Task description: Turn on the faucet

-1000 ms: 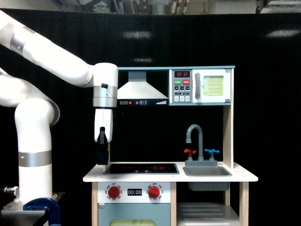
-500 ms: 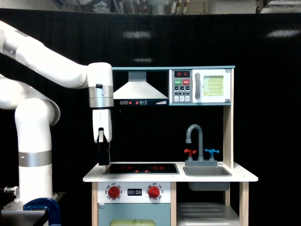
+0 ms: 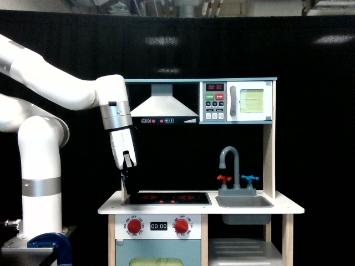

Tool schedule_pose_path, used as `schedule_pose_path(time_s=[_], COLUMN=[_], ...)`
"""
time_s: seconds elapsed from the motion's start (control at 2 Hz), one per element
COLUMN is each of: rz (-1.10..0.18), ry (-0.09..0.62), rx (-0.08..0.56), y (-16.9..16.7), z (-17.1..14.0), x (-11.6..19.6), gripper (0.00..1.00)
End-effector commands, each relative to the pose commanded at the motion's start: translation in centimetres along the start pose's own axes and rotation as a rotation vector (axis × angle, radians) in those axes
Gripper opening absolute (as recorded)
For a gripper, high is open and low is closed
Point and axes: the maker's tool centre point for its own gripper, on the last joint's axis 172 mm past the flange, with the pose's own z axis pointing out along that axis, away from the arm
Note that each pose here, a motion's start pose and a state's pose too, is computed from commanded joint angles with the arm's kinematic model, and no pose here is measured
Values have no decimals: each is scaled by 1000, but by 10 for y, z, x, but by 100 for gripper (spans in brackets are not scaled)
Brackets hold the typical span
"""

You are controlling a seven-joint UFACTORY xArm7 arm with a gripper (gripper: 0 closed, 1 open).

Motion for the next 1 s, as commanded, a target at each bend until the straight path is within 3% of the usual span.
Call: schedule_pose_path(time_s=[0.5, 1.0], rz=[-427, -813], ry=[88, 361], rx=[155, 562], y=[8, -32], z=[-4, -5], x=[54, 116], gripper=[100, 100])
